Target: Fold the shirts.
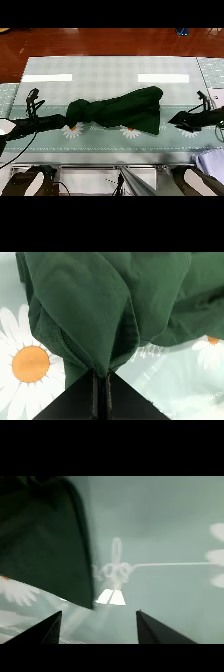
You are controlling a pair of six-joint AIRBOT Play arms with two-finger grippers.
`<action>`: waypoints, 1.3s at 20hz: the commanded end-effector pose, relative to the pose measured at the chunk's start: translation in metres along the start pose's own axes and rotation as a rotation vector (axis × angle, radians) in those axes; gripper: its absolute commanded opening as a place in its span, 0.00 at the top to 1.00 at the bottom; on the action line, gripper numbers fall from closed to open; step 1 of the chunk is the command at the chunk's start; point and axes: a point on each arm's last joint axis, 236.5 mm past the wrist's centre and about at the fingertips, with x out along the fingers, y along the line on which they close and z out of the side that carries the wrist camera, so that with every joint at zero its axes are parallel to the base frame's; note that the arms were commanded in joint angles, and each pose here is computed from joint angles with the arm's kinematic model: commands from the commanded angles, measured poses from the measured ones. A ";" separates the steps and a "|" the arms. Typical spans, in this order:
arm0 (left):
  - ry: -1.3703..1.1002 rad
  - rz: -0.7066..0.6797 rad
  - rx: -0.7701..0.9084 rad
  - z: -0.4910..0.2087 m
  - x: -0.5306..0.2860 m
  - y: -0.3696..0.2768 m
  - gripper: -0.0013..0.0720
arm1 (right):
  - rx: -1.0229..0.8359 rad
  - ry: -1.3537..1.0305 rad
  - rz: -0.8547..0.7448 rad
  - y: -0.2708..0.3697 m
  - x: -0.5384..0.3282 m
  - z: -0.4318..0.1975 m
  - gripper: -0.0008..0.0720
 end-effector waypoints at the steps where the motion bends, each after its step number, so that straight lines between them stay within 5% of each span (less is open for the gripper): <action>1: 0.030 -0.011 0.000 -0.007 0.000 -0.003 0.94 | 0.098 -0.075 0.174 0.020 0.027 -0.004 0.24; 14: 0.019 -0.008 0.003 -0.003 -0.001 -0.003 0.94 | 0.132 -0.112 -0.024 0.025 0.085 -0.008 0.27; 15: 0.013 -0.007 0.004 -0.002 -0.001 -0.002 0.94 | 0.131 -0.085 -0.030 0.025 0.093 -0.014 0.38; 17: 0.011 -0.006 0.009 -0.001 -0.002 -0.003 0.94 | 0.111 -0.061 -0.027 0.029 0.100 -0.018 0.87; 18: 0.005 -0.007 0.027 0.002 -0.003 -0.004 0.94 | 0.075 -0.068 -0.012 0.037 0.095 -0.014 0.94; 26: -0.388 -0.038 0.327 0.143 -0.122 -0.103 0.94 | -0.381 -0.724 0.218 0.207 -0.165 0.081 0.94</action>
